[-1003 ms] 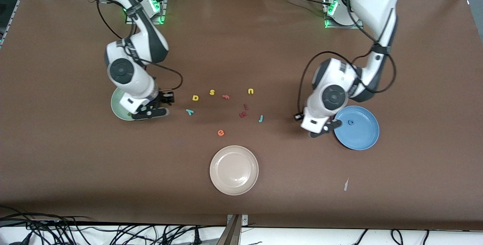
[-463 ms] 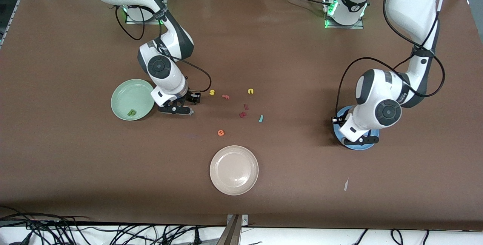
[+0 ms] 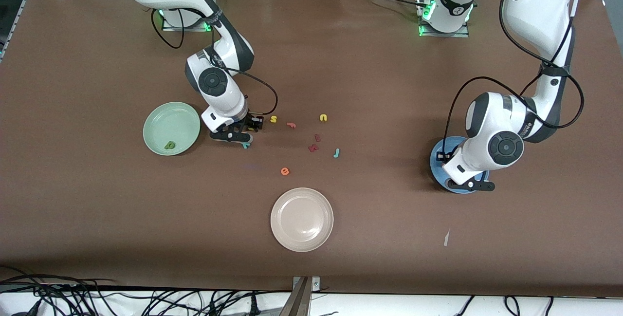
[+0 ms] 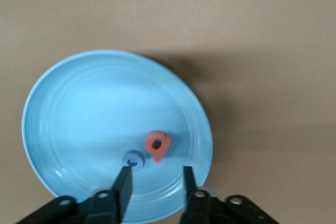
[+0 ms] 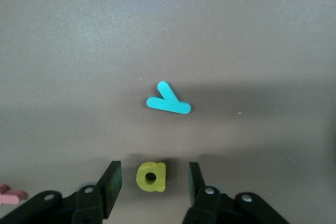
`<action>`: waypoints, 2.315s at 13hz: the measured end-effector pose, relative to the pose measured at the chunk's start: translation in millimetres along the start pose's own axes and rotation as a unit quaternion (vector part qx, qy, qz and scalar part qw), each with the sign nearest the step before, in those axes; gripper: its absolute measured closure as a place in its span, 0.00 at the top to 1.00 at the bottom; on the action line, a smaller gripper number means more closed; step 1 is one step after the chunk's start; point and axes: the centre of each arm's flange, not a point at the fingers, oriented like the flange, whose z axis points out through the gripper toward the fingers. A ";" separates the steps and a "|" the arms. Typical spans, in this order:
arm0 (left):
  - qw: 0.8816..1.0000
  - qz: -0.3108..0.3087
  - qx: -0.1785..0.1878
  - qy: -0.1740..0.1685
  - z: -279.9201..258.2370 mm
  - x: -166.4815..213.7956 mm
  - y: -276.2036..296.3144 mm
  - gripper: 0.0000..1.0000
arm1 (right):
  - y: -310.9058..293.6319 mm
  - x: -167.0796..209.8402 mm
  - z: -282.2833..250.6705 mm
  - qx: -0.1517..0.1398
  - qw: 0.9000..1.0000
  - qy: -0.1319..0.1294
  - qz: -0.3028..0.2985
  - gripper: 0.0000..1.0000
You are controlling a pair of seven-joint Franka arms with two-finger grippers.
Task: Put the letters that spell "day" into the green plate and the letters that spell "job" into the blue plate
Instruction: 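Drop the pink a on the blue plate while the right gripper grasps, then drop the yellow a on the green plate while the left gripper grasps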
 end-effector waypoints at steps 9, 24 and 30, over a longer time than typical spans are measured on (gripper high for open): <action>0.997 0.064 -0.047 0.017 -9.9 3.6 154.1 1.00 | -5.9 -17.1 20.5 0.003 1.000 0.000 -0.011 0.42; 0.991 0.098 -0.064 0.066 61.4 -32.1 342.3 0.87 | 152.8 57.0 -61.5 -0.048 0.992 -0.051 -0.105 0.28; 0.991 0.096 -0.059 0.066 62.9 -32.9 337.1 0.59 | 177.5 32.4 -27.1 -0.050 0.991 -0.060 -0.105 0.39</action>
